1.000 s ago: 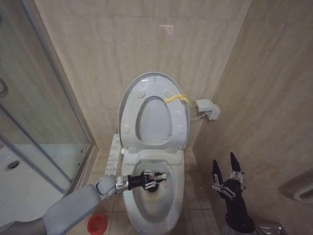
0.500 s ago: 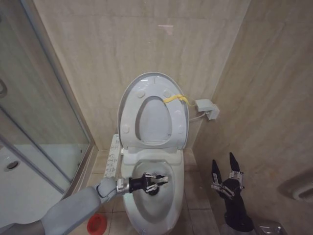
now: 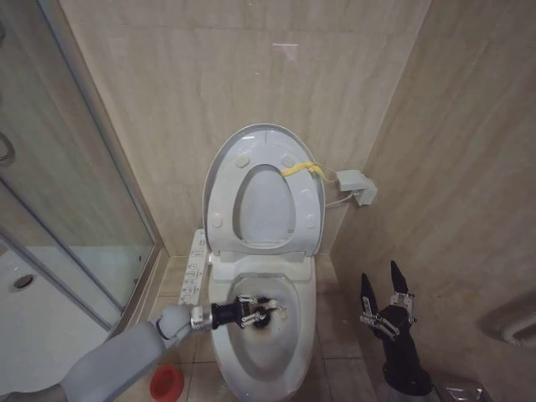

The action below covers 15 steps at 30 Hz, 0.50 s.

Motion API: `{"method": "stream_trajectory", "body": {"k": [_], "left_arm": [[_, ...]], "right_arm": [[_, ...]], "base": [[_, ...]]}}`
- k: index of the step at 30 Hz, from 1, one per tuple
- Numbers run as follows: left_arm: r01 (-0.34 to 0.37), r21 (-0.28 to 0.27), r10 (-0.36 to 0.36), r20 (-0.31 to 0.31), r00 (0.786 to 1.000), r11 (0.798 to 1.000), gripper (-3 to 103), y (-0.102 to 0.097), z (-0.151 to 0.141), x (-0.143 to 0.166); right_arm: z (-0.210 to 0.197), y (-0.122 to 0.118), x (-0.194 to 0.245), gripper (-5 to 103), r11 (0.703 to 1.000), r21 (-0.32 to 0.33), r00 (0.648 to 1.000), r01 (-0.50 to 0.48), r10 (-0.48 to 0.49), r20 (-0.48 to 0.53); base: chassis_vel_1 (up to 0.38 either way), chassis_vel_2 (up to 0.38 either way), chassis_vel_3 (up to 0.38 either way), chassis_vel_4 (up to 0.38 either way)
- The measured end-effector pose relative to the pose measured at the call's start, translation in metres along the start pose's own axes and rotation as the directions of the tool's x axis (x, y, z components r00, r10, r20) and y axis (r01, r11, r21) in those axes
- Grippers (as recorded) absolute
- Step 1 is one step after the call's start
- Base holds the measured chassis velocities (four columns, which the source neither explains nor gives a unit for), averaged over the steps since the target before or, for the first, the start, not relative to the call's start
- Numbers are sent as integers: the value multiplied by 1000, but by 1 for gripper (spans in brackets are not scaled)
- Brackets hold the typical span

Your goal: Open the toilet lid, clean the toilet bowl with a toilet brush, close the toilet lid, and flush.

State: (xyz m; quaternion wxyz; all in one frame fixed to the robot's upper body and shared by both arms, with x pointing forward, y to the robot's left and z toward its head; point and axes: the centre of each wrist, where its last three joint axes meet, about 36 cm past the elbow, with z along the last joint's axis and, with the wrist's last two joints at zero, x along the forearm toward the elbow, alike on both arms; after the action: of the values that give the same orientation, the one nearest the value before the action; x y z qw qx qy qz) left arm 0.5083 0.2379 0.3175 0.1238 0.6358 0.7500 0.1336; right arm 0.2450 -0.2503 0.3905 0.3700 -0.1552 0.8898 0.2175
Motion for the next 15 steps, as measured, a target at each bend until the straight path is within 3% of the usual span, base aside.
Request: {"method": "stream_trajectory", "body": {"k": [3,7,10,13,15], "left_arm": [[-15,-6,15,35,999,1000,20,4,-15,-12],[-55,0,55,-66,996,999,20,-6,9,17],[-55,13,56,-95,994,998,20,-13,17,27],[-53,7,53,-48,997,999,20,-10,6,8],[-40,1,40,52,998,999,20,-1,-18,-32]], "right_arm": [[0,1,0,100,1000,0,1000,-4,4,2],[-1,2,-1,100,1000,-4,1000,-1,1,5],[-2,3,-2,100,1000,-6,1000,3,-3,6],[-3,2,-2,100,1000,-5,1000,2,-2,6],[-4,3,-1,100,1000,0,1000,-3,3,7]], "base": [[0,0,0,0],[0,0,0,0],[0,0,0,0],[17,6,0,12],[0,0,0,0]]}}
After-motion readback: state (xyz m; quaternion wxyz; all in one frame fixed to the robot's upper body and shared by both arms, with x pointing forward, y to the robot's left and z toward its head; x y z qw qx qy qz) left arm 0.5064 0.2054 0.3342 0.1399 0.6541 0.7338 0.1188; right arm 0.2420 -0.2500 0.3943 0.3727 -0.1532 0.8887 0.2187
